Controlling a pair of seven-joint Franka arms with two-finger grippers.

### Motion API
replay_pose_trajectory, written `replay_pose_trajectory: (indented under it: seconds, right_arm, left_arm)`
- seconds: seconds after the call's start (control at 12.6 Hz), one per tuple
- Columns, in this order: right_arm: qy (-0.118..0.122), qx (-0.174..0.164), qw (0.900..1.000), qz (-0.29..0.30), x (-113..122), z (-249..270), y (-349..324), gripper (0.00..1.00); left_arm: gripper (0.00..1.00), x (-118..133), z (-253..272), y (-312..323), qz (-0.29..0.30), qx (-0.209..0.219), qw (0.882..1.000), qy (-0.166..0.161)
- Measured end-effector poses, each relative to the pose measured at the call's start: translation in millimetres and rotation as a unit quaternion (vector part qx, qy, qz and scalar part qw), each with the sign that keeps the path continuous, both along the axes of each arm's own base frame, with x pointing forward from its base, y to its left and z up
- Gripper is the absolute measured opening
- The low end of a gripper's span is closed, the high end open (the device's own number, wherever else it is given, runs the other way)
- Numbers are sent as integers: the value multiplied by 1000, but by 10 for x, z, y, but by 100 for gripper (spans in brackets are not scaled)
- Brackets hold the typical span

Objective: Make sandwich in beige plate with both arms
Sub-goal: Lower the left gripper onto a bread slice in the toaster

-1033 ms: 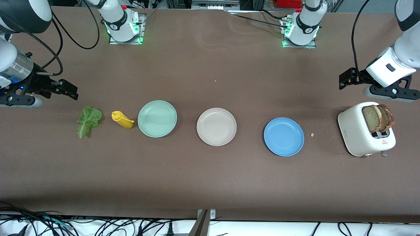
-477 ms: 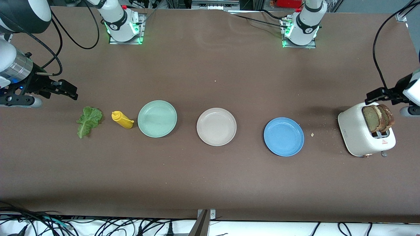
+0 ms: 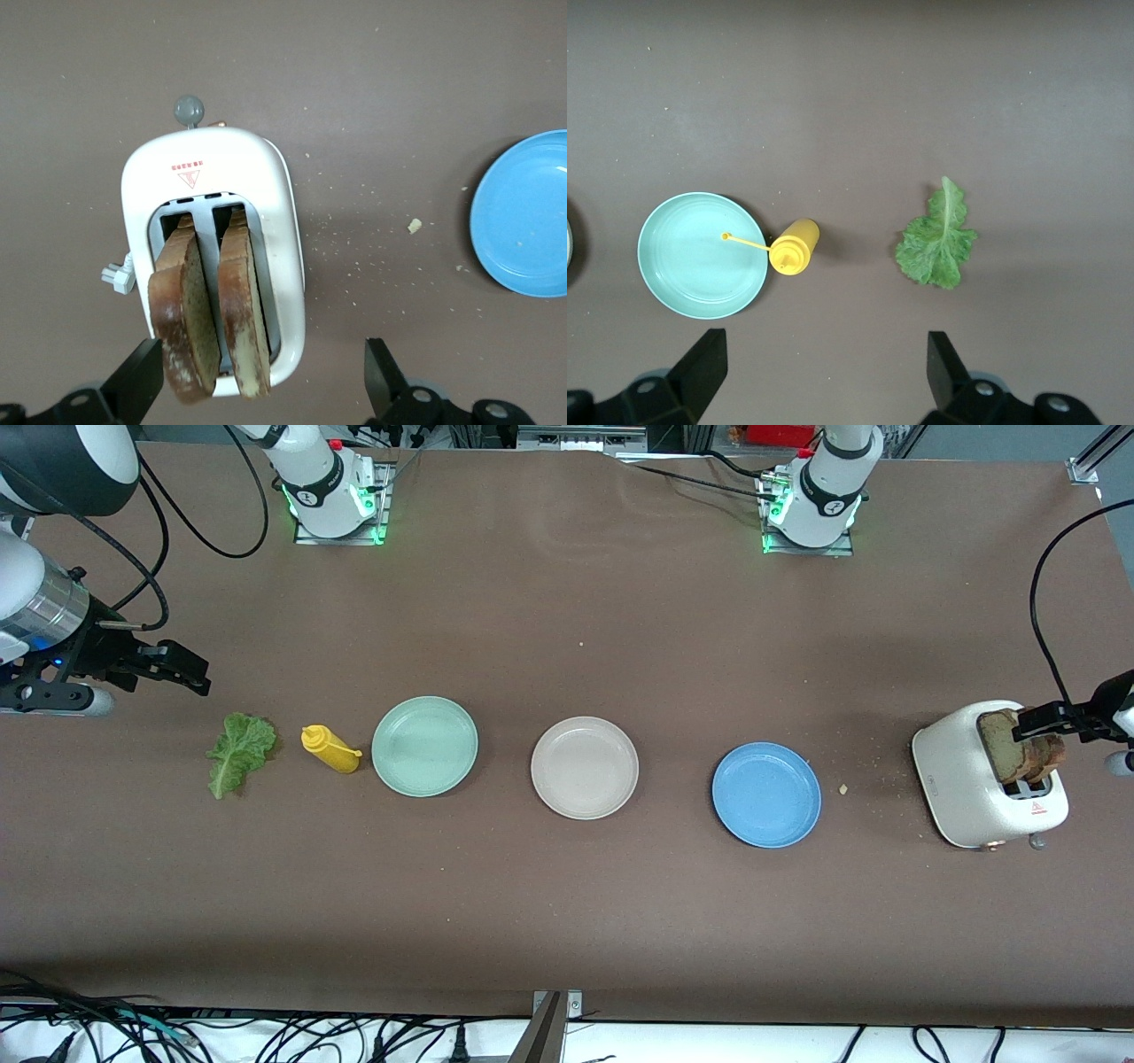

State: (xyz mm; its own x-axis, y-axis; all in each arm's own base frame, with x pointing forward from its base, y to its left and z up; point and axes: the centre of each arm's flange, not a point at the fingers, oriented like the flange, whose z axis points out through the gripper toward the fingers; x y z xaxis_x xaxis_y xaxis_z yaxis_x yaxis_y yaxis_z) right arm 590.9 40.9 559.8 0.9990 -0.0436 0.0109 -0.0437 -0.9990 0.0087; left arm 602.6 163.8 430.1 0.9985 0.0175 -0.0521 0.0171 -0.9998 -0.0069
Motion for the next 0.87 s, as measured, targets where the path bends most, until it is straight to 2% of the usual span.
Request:
replay_pose_trajectory:
  seconds: [0.24,0.32,0.4,0.48,0.56,0.87]
  right_arm:
    - [2,0,1000,0,8,-20,1,100]
    - [2,0,1000,0,8,-22,1,100]
    - [2,0,1000,0,8,-22,1,100]
    - [2,0,1000,0,8,-22,1,100]
    - [2,0,1000,0,8,-22,1,100]
    - [2,0,1000,0,9,-24,1,100]
  left_arm:
    - [99,-82,-285,-40,8,-4,1000,14]
    - [96,-94,-320,-45,9,-4,1000,15]
    - [89,-101,-350,-47,10,-4,1000,14]
    - [88,-111,-394,-50,16,-3,1000,13]
    - [83,-130,-445,-54,22,-3,1000,15]
    - [33,-162,-501,-17,34,6,999,17]
